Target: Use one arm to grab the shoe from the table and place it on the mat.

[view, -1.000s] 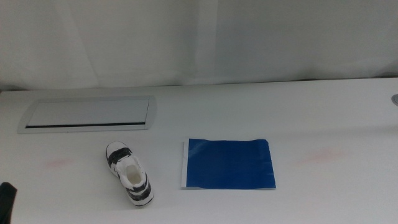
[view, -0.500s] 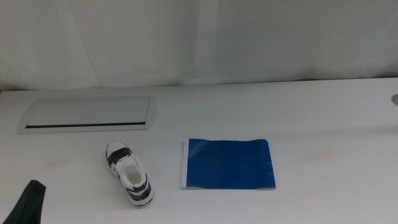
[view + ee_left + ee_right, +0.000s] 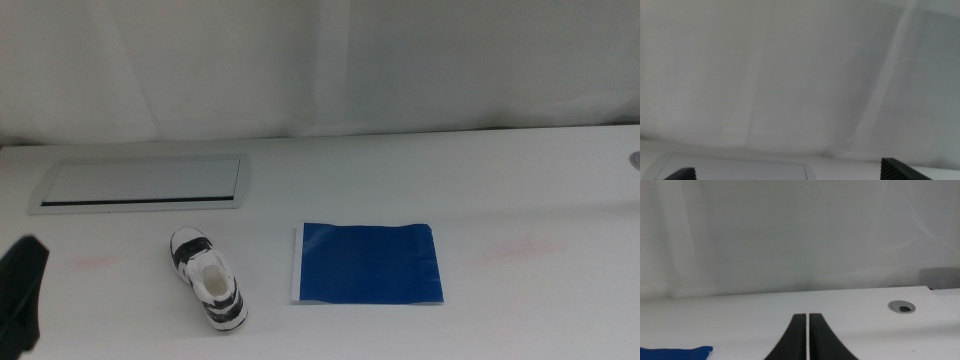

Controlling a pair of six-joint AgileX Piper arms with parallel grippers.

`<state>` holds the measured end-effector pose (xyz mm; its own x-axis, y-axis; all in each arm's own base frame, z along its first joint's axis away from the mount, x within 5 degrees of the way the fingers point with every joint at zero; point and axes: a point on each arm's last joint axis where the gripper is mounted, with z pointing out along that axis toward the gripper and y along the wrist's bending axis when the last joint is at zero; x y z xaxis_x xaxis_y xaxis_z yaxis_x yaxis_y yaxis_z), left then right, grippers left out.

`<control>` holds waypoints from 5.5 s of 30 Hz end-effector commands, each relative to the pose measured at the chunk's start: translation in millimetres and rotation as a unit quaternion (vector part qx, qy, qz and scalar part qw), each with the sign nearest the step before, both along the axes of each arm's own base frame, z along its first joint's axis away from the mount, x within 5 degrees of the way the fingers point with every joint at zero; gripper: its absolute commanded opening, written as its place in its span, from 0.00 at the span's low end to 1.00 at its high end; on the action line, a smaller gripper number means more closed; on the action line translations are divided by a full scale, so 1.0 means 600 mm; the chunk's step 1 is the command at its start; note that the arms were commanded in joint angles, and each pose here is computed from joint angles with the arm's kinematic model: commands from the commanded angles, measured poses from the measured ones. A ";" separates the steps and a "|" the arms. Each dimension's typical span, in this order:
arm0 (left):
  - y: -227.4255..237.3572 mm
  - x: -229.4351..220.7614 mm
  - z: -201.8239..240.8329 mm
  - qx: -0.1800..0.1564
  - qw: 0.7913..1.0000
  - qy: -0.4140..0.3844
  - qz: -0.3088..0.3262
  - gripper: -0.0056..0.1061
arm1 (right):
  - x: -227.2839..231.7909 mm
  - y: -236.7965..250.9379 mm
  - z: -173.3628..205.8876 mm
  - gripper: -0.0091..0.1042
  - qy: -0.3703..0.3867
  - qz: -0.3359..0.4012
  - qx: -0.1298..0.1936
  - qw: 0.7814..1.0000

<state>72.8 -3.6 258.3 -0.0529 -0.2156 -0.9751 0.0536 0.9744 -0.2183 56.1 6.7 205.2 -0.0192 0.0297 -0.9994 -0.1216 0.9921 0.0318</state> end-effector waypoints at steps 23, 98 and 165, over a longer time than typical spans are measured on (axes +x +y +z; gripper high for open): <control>-0.110 0.243 0.099 -0.027 0.938 0.345 -0.017 0.85 | -0.002 0.000 -0.019 0.06 -0.001 0.000 -0.005 1.000; -0.224 0.395 -0.182 -0.092 0.787 0.580 0.190 0.02 | -0.002 0.000 -0.019 0.06 -0.001 0.000 -0.005 1.000; -0.492 0.411 -0.071 -0.378 0.644 0.583 0.321 0.02 | -0.002 0.000 -0.019 0.06 -0.001 0.000 -0.005 1.000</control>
<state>320.4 -295.0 219.1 -0.3466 -0.9377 0.0246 -0.9209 0.3352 -0.1989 56.1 6.7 205.2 -0.0193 0.0308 -0.9993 -0.1215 0.9920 0.0329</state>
